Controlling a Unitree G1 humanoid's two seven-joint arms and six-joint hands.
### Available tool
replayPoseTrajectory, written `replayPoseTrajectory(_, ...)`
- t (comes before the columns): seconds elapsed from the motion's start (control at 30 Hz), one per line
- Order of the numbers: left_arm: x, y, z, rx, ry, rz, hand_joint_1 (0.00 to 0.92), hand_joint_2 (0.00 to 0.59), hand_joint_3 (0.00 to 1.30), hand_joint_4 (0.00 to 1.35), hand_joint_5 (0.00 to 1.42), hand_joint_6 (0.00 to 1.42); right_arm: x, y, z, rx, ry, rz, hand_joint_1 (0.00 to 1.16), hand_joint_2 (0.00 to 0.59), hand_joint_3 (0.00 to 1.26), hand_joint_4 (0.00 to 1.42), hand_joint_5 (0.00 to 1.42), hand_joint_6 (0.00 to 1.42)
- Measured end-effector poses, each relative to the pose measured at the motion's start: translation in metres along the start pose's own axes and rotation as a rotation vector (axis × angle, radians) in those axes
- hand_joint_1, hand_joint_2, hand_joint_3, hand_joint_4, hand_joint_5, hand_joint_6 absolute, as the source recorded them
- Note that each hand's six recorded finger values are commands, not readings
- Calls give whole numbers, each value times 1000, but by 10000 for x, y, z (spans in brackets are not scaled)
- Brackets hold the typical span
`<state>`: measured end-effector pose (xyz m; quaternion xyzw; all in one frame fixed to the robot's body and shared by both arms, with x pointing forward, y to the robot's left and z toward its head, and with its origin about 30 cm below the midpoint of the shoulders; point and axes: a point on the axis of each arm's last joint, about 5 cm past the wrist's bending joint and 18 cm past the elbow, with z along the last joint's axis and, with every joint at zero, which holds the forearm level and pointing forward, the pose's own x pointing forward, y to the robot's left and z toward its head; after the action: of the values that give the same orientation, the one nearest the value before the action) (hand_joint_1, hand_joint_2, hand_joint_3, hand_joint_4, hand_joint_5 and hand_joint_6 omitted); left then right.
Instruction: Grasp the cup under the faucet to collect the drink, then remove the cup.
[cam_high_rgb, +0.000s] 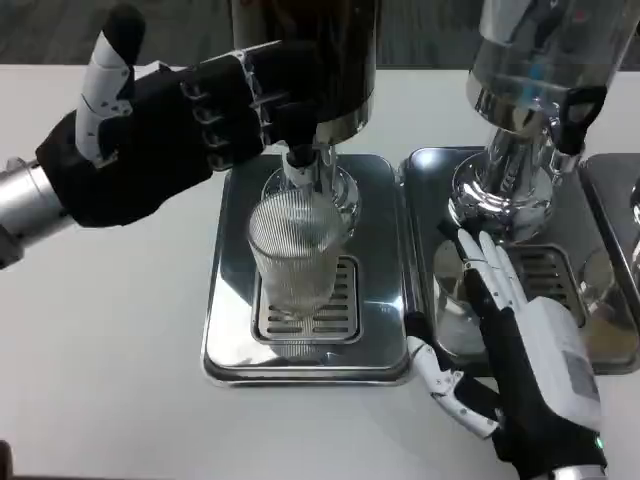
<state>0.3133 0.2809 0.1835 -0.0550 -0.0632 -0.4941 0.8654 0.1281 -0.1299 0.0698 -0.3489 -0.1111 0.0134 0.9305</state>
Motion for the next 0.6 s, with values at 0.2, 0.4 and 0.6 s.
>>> replayPoseTrajectory(0.2,30,-12,-53,-19,-22,11,0,81,176,33,61,29,-1,3,1,1,-1,0,515,423,76,0,14,231)
replayPoseTrajectory(0.4,44,-17,-94,-38,-28,21,0,82,176,36,62,35,-1,1,0,3,0,-1,515,423,76,0,14,231)
replayPoseTrajectory(0.6,66,-19,-107,-37,-29,16,0,84,185,51,73,38,-1,-3,-3,4,2,-2,515,423,76,0,14,231)
